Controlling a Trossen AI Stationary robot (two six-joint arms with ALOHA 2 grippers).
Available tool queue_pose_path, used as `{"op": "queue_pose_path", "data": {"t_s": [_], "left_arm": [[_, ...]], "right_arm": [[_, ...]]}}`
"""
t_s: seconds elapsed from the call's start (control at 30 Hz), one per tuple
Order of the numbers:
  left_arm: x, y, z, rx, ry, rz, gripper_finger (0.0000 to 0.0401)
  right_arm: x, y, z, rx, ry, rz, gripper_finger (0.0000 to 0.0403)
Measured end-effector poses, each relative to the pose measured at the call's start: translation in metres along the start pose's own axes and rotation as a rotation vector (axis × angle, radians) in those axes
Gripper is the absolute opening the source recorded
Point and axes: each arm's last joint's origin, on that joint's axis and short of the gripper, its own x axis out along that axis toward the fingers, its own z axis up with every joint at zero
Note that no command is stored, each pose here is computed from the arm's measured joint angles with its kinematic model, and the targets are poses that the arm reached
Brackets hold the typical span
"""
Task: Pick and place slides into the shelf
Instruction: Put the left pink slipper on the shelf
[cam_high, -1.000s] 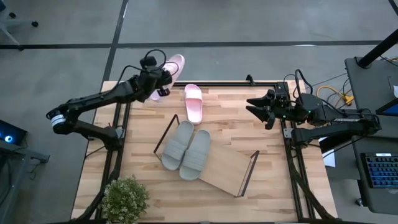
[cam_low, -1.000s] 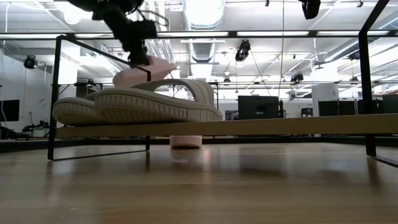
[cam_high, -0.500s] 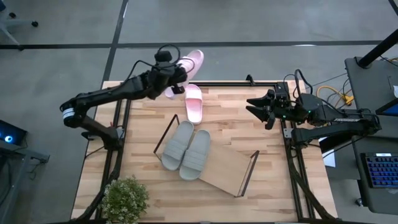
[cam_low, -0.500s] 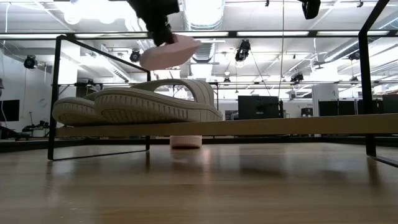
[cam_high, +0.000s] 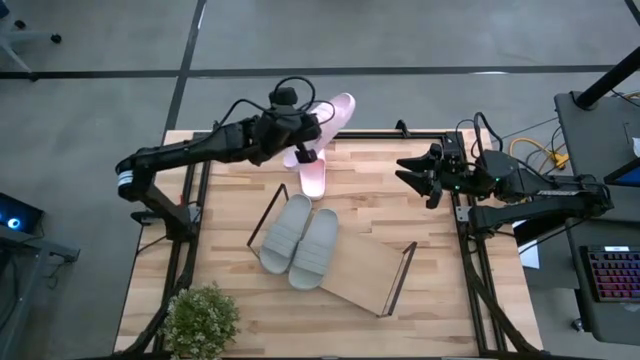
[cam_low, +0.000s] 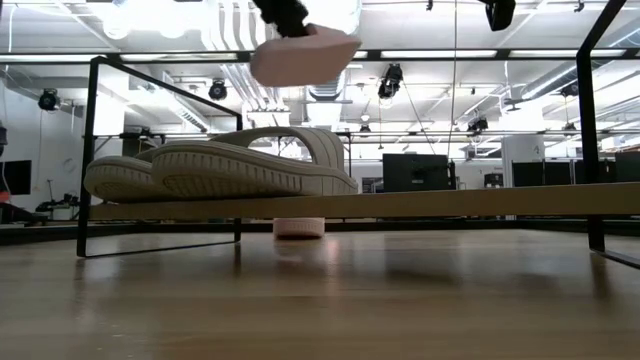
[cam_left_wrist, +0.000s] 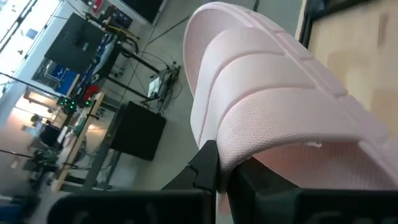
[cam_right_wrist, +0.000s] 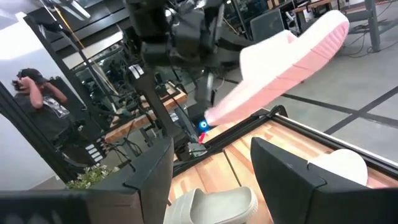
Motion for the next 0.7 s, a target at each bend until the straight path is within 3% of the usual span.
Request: {"op": "queue_pose_path", "data": {"t_s": [0.27,0.7], "left_arm": [[-0.015,-0.032,0.022,-0.042,-0.047,-0.062,0.0],[-0.033,-0.079,0.067,-0.054,-0.033,0.086,0.0]], "right_arm": [[-0.011,-0.001,0.007,-0.002,-0.05,-0.007,0.0206],[-0.038,-0.003,0.018,0.011,-0.119,0.025,0.0206]]}}
